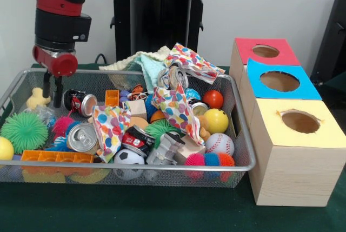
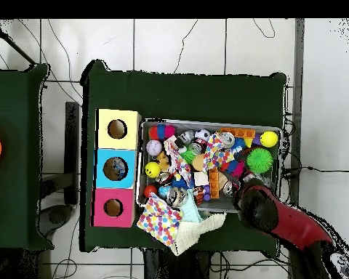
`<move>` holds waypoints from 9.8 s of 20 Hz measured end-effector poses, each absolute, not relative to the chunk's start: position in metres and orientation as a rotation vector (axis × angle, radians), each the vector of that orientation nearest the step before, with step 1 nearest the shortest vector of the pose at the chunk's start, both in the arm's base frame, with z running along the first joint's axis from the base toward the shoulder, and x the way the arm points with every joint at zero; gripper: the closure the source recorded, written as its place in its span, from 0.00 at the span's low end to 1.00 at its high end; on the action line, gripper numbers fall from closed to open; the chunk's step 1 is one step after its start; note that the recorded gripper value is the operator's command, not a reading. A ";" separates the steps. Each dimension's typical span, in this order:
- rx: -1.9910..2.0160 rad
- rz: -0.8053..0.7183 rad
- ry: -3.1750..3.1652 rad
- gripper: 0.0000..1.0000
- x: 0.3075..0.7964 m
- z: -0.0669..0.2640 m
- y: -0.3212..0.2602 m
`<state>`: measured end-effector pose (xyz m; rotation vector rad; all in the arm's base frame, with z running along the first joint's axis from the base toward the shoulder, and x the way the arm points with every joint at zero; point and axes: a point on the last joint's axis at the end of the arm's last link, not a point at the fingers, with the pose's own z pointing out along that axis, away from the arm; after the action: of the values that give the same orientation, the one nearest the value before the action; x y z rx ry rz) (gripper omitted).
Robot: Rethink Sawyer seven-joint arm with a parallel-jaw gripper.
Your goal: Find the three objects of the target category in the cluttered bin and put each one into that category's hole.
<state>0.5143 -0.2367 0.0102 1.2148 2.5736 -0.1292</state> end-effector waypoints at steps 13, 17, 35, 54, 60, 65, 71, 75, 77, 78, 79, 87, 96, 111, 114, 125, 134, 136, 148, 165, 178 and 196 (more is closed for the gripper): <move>1.190 -0.119 2.600 0.00 0.515 0.008 -0.220; 1.178 -0.117 2.606 0.00 0.516 0.007 -0.215; 1.167 -0.116 2.614 0.00 0.518 0.005 -0.210; 1.154 -0.143 2.571 0.00 0.534 0.011 -0.230; 1.147 -0.148 2.556 0.00 0.541 0.013 -0.235; 1.144 -0.151 2.548 0.00 0.544 0.015 -0.238; 1.145 -0.151 2.548 0.00 0.543 0.014 -0.238; 1.159 -0.153 2.544 0.00 0.541 0.014 -0.243; 1.166 -0.154 2.542 0.00 0.539 0.013 -0.246; 1.172 -0.154 2.542 0.00 0.538 0.012 -0.248; 1.178 -0.155 2.542 0.00 0.536 0.011 -0.249; 1.213 -0.161 2.558 0.00 0.524 -0.004 -0.256; 1.228 -0.179 2.572 0.00 0.513 -0.011 -0.259; 1.206 -0.198 2.557 0.00 0.523 -0.017 -0.273; 1.209 -0.200 2.553 0.00 0.524 -0.019 -0.277; 1.209 -0.197 2.568 0.00 0.516 -0.027 -0.280; 1.236 -0.168 2.553 0.00 0.509 -0.030 -0.295; 1.237 -0.164 2.552 0.00 0.509 -0.031 -0.296; 1.265 -0.103 2.566 0.00 0.514 -0.033 -0.293; 1.246 -0.033 2.592 0.00 0.518 -0.031 -0.281; 1.221 -0.034 2.676 0.00 0.501 -0.032 -0.267; 1.153 -0.093 2.604 0.00 0.525 0.016 -0.284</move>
<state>0.5254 -0.2841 0.0157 1.1530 2.6044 -0.0929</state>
